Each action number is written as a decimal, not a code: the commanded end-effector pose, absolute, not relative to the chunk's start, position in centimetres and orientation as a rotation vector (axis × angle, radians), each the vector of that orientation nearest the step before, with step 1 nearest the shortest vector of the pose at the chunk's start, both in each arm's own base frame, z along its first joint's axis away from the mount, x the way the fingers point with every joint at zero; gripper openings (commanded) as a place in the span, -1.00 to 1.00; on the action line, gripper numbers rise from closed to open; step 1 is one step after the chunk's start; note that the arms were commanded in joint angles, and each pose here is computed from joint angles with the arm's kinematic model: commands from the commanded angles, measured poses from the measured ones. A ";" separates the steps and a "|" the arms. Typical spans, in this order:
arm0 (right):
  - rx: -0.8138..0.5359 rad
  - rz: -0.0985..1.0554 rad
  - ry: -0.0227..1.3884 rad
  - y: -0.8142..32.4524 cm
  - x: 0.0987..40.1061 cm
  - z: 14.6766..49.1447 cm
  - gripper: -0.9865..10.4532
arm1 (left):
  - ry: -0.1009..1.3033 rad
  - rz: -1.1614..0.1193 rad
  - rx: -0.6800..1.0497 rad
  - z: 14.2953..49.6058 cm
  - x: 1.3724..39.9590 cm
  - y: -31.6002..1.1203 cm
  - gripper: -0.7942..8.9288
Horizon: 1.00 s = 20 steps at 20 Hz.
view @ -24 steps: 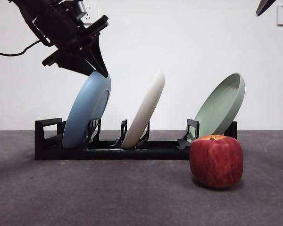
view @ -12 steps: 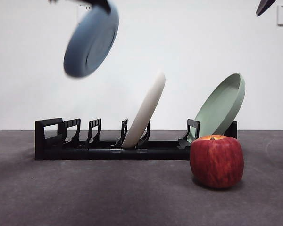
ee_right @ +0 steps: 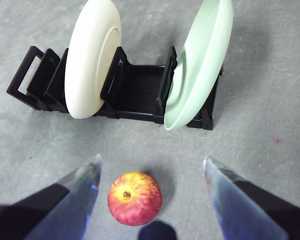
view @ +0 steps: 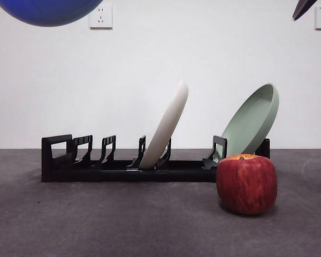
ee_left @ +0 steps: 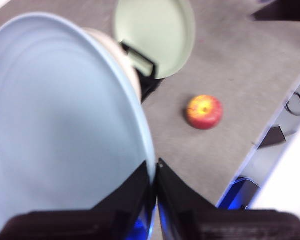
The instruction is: Take the blue plate from the plate rack,put the plate on the table,take the apple from the table,put the apple in the plate
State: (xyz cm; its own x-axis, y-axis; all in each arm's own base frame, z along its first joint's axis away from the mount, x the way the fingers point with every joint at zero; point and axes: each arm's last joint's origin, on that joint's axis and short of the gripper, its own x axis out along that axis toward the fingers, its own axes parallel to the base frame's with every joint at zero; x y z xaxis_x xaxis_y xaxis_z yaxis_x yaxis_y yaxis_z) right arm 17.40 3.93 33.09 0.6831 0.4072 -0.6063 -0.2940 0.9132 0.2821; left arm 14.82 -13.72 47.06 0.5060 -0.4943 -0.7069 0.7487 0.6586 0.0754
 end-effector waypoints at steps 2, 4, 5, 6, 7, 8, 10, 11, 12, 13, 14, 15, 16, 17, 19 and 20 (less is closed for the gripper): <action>0.153 0.399 0.709 3.9 17.4 33.2 -0.22 | 0.775 -0.734 0.516 44.9 11.9 -16.4 -0.85; 0.140 0.403 0.707 3.9 17.4 33.2 -0.22 | 0.773 -0.643 0.588 42.9 10.3 -18.3 -0.85; 0.140 0.403 0.707 3.9 17.4 33.2 -0.22 | 0.765 -0.610 0.624 41.6 9.5 -19.2 -0.85; 0.139 0.404 0.708 3.9 17.4 33.2 -0.22 | 0.766 -0.594 0.645 40.4 8.9 -19.9 -0.85; 0.135 0.405 0.708 3.9 17.4 33.2 -0.22 | 0.772 -0.587 0.662 39.0 8.3 -20.6 -0.85; 0.128 0.408 0.706 3.9 17.4 33.2 -0.22 | 0.779 -0.588 0.671 37.4 7.9 -21.3 -0.85; 0.126 0.409 0.706 3.9 17.4 33.2 -0.22 | 0.787 -0.585 0.685 34.4 7.5 -22.3 -0.85; 0.126 0.408 0.708 3.9 17.4 33.2 -0.22 | 0.791 -0.584 0.693 32.9 7.5 -22.6 -0.85; 0.126 0.408 0.710 3.9 17.4 33.2 -0.22 | 0.791 -0.585 0.692 31.5 7.6 -22.9 -0.85; 0.126 0.408 0.711 3.9 17.4 33.2 -0.22 | 0.790 -0.587 0.689 30.1 7.7 -23.2 -0.85; 0.126 0.408 0.711 3.9 17.4 33.2 -0.22 | 0.789 -0.587 0.697 28.8 7.8 -23.4 -0.85; 0.126 0.408 0.711 3.9 17.4 33.2 -0.22 | 0.786 -0.590 0.717 27.5 8.0 -23.5 -0.85; 0.126 0.408 0.711 3.9 17.4 33.2 -0.22 | 0.784 -0.594 0.730 26.3 8.2 -23.7 -0.85; 0.126 0.408 0.711 3.9 17.4 33.2 -0.22 | 0.782 -0.598 0.742 25.2 8.4 -23.8 -0.85; 0.127 0.408 0.711 3.9 17.4 33.2 -0.22 | 0.781 -0.597 0.760 23.5 8.9 -24.2 -0.85; 0.127 0.408 0.711 3.9 17.4 33.2 -0.22 | 0.785 -0.595 0.773 22.9 9.3 -24.4 -0.85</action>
State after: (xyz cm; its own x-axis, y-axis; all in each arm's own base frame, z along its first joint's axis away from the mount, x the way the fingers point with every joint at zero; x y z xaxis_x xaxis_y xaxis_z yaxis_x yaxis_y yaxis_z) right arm 17.35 3.92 33.04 0.6783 0.4063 -0.6122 -0.3140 0.9136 0.2584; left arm 9.18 -24.40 23.08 0.5703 -0.1846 -0.8004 0.7102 0.6004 0.3676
